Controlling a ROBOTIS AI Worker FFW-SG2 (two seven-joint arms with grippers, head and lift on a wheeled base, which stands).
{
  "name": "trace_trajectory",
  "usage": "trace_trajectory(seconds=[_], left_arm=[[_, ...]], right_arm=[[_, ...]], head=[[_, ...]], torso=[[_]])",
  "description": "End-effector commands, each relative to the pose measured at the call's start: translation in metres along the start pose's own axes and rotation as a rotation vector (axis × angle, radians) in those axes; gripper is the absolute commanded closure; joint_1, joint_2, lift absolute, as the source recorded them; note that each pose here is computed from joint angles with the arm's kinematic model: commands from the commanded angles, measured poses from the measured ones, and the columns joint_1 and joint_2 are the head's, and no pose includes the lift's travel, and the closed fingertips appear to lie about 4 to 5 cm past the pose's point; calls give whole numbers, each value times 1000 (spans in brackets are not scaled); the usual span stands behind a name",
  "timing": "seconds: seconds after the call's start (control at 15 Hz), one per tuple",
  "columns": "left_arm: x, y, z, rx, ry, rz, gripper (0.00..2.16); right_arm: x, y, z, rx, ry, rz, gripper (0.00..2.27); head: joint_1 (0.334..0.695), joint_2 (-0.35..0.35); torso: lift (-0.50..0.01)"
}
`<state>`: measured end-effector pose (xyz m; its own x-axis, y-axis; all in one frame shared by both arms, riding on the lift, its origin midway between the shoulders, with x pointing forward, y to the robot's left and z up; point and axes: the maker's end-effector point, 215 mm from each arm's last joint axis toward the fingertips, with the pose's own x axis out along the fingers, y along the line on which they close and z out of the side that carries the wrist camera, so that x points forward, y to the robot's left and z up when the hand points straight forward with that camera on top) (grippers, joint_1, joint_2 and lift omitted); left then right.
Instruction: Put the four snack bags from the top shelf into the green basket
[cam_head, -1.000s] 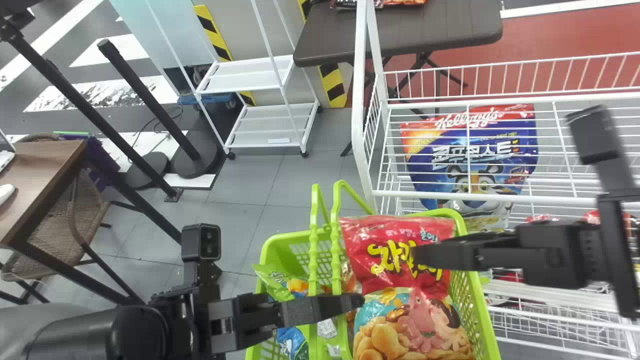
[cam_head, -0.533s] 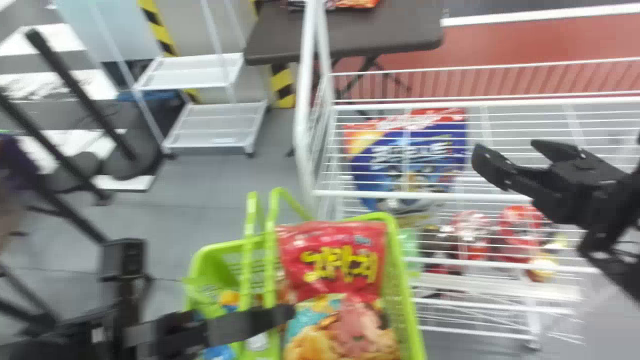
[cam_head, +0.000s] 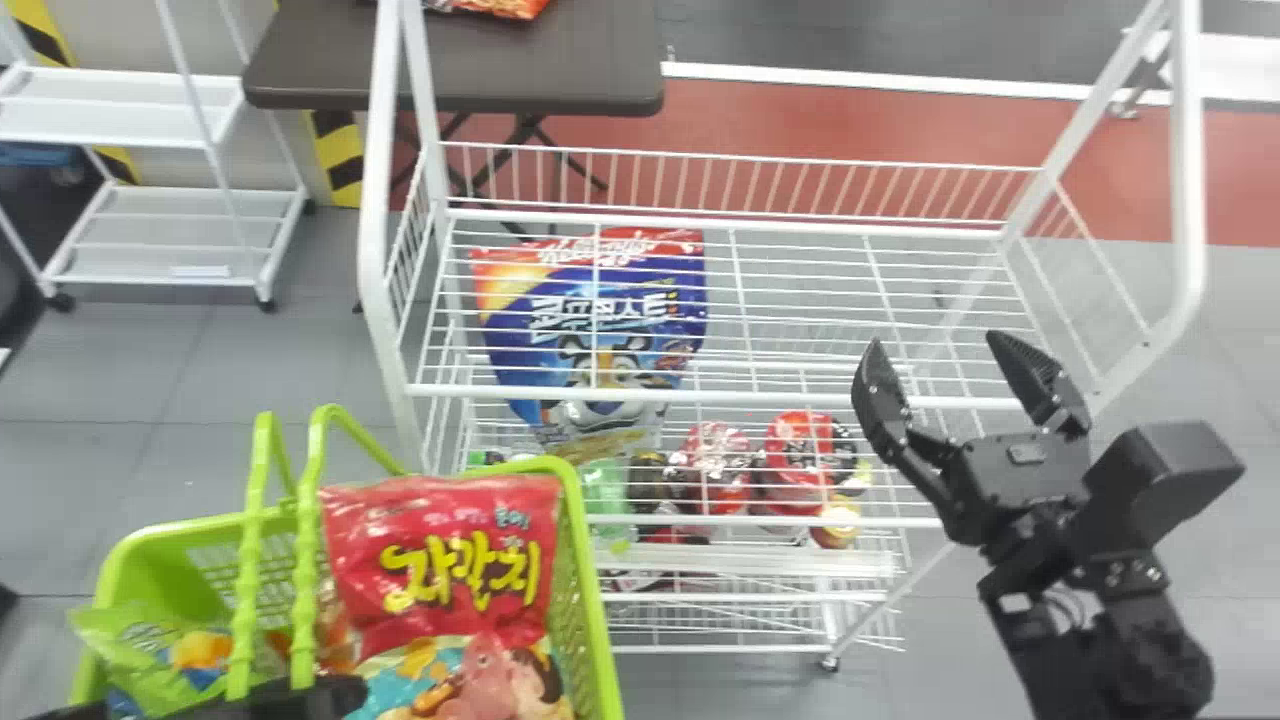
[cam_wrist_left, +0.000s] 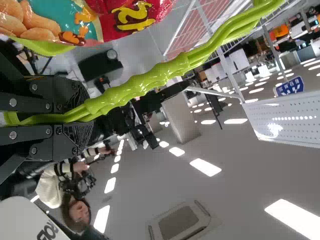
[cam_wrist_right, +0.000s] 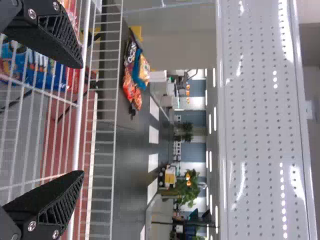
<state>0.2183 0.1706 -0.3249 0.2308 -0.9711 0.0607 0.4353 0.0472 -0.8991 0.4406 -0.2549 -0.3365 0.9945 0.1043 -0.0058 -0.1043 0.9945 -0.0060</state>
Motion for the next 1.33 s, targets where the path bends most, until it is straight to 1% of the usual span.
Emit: trace_trajectory(seconds=[0.0, 0.13, 0.27, 0.4, 0.53, 0.87, 1.27], left_arm=[[6, -3, -9, -3, 29, -3, 2148], [10, -2, -12, 0, 25, 3, 2148], [14, -4, -14, 3, 21, 8, 2148], [14, -4, -14, 6, 19, 11, 2148], [16, -4, -15, 2, 15, 8, 2148], [21, -3, -20, -4, 34, 10, 2148], [20, -3, -20, -4, 39, 19, 2148]], right_arm=[[-22, -11, -10, 3, -5, -30, 56], [-35, -16, -8, 15, -23, -25, 56], [-40, -19, -10, -21, -11, -3, 56], [-46, -22, -17, -24, 5, -9, 56], [-47, -25, -18, -46, 14, -13, 56], [-46, -16, -26, -39, 25, -3, 73], [-45, -9, -23, -35, 15, 7, 83]], head=[[695, -141], [695, -181], [695, -197], [695, -230], [695, -243], [695, -260], [695, -249]], torso=[[0], [0], [0], [0], [0], [0], [0]])
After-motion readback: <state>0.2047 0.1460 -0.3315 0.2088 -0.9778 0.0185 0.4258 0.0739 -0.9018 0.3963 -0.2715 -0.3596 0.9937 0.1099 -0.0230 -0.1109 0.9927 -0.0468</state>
